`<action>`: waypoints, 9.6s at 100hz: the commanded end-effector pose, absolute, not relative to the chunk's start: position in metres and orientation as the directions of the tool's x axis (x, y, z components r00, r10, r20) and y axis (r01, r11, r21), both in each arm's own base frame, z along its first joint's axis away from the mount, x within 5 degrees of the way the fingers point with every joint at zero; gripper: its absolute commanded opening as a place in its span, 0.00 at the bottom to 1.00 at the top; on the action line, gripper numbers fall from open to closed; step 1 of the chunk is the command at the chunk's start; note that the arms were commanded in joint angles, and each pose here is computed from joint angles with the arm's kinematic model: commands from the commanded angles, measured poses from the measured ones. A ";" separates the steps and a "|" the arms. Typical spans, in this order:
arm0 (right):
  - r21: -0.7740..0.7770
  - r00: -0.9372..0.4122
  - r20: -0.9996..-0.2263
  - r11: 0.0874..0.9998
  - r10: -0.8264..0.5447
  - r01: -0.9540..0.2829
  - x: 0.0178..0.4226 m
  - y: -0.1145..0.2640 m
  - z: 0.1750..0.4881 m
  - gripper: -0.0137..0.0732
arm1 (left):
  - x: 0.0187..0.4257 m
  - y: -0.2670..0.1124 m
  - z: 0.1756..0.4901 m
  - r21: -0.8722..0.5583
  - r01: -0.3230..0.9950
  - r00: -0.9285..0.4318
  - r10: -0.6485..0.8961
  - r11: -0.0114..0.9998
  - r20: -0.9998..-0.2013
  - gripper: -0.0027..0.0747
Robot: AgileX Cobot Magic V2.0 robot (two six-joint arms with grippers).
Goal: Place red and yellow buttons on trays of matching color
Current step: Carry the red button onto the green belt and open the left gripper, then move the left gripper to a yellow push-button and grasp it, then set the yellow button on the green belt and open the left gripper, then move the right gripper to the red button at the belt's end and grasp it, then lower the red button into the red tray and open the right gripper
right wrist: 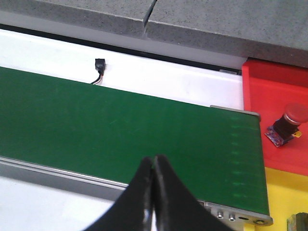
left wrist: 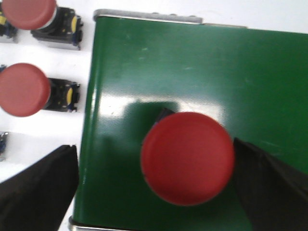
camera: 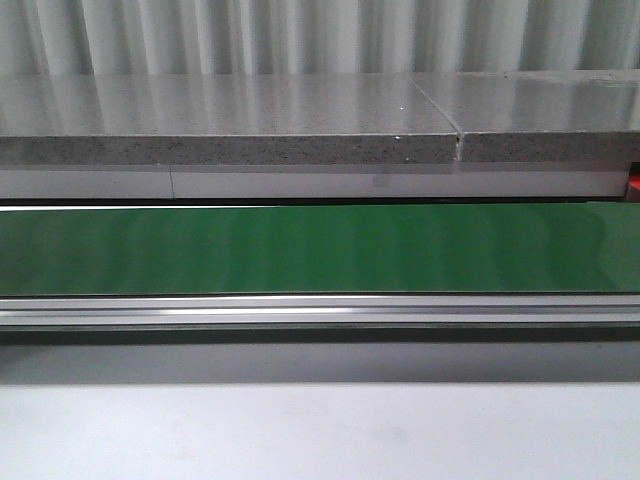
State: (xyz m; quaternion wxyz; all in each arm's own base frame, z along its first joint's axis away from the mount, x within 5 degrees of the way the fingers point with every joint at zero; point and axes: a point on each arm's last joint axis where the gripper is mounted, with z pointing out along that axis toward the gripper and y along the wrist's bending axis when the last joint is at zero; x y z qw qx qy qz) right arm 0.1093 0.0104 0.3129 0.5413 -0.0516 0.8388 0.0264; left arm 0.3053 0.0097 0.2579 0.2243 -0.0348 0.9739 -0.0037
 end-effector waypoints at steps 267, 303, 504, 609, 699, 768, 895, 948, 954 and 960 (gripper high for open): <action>-0.021 -0.321 -0.946 0.994 -0.055 -0.108 0.111 0.010 0.327 0.08 | 0.299 0.162 0.260 -0.041 -0.561 -0.742 -0.525 0.827 -0.417 0.01; -0.021 -0.321 -0.946 0.994 -0.055 -0.108 0.111 0.010 0.327 0.08 | 0.286 0.091 0.325 -0.047 -0.370 -0.762 -0.332 0.928 -0.556 0.01; -0.021 -0.321 -0.946 0.994 -0.055 -0.108 0.111 0.010 0.327 0.08 | 0.284 -0.012 0.344 -0.058 0.051 -0.795 0.006 0.997 -0.607 0.82; -0.023 -0.304 -0.951 0.994 -0.054 -0.106 0.112 0.010 0.329 0.08 | 0.090 -0.015 0.323 -0.062 0.151 -0.233 -0.025 0.987 -0.972 0.63; -0.018 -0.358 -0.932 0.993 -0.057 -0.113 0.113 0.010 0.325 0.92 | 0.083 -0.014 0.317 -0.061 0.152 -0.208 -0.029 0.987 -0.978 0.01; -0.014 -0.674 -0.703 0.952 -0.227 -0.306 0.226 0.052 0.296 0.92 | 0.083 -0.014 0.317 -0.061 0.152 -0.208 -0.029 0.987 -0.978 0.01; -0.007 -0.735 -0.678 1.000 -0.020 -0.021 0.323 -0.034 0.371 0.30 | 0.083 -0.014 0.317 -0.061 0.152 -0.208 -0.029 0.987 -0.978 0.01; 0.037 -0.564 -0.745 0.866 0.357 0.498 0.311 -0.212 0.351 0.30 | 0.083 -0.014 0.317 -0.061 0.152 -0.208 -0.029 0.987 -0.978 0.01; 0.053 -0.550 -0.747 0.858 0.374 0.511 0.317 -0.220 0.341 0.30 | 0.083 -0.014 0.317 -0.061 0.152 -0.208 -0.029 0.987 -0.978 0.01; 0.057 -0.553 -0.740 0.855 0.383 0.515 0.325 -0.226 0.328 0.30 | 0.083 -0.014 0.317 -0.061 0.152 -0.208 -0.029 0.987 -0.978 0.01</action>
